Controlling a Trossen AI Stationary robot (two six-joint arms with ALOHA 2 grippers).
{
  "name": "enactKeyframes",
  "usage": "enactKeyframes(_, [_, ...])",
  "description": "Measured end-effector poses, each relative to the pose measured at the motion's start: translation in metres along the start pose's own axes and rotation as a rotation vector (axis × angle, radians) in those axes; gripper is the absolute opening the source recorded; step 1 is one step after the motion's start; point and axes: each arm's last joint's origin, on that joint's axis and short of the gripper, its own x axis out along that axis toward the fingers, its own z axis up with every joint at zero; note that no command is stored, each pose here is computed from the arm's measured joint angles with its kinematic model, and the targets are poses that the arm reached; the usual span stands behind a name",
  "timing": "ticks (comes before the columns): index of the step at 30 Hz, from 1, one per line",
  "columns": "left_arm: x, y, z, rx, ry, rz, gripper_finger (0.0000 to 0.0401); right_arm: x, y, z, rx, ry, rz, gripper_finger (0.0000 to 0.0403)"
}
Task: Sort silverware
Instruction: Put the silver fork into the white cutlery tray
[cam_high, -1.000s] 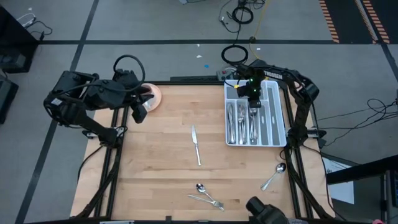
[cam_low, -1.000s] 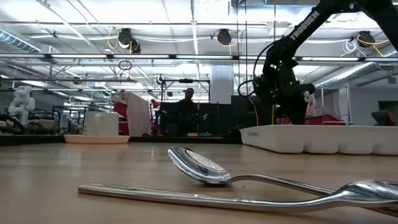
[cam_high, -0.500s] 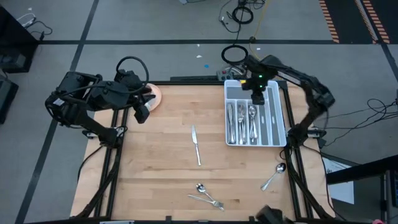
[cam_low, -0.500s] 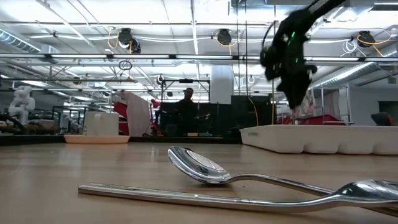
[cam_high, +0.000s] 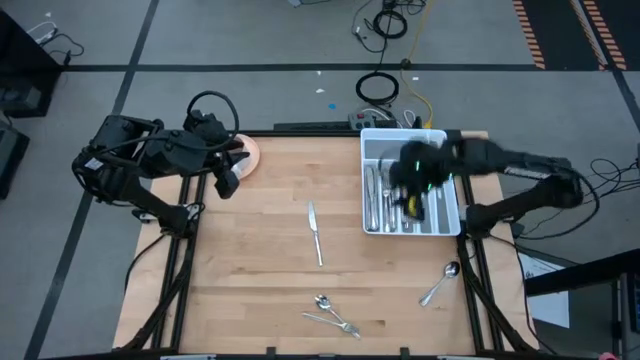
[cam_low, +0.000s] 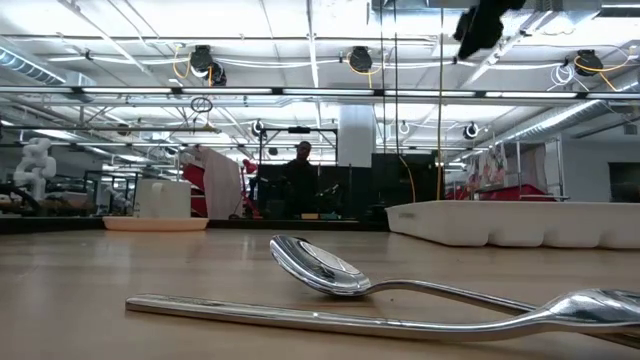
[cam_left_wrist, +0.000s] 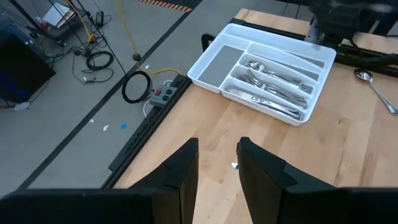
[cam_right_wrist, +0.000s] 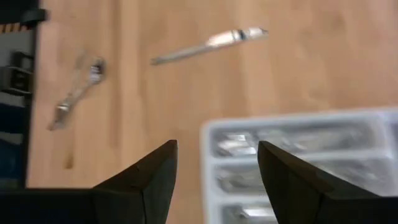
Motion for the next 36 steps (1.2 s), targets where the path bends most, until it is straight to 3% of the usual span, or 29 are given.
enactKeyframes(7, [0.000,0.000,0.000,0.023,0.000,0.000,0.0116,0.054,0.091,0.014,-0.096,-0.040,0.085,0.0214])
enactKeyframes(15, [0.000,0.000,0.000,0.057,0.000,-0.001,0.0116,0.150,0.159,0.007,-0.197,0.045,0.126,0.0215])
enactKeyframes(20, [0.000,0.000,0.000,0.082,0.001,-0.003,0.0116,0.183,0.179,0.000,-0.202,0.052,0.182,0.0215])
enactKeyframes(36, [0.003,0.005,0.002,0.108,0.007,0.023,0.0116,0.238,0.218,-0.016,-0.236,0.039,0.363,0.0197])
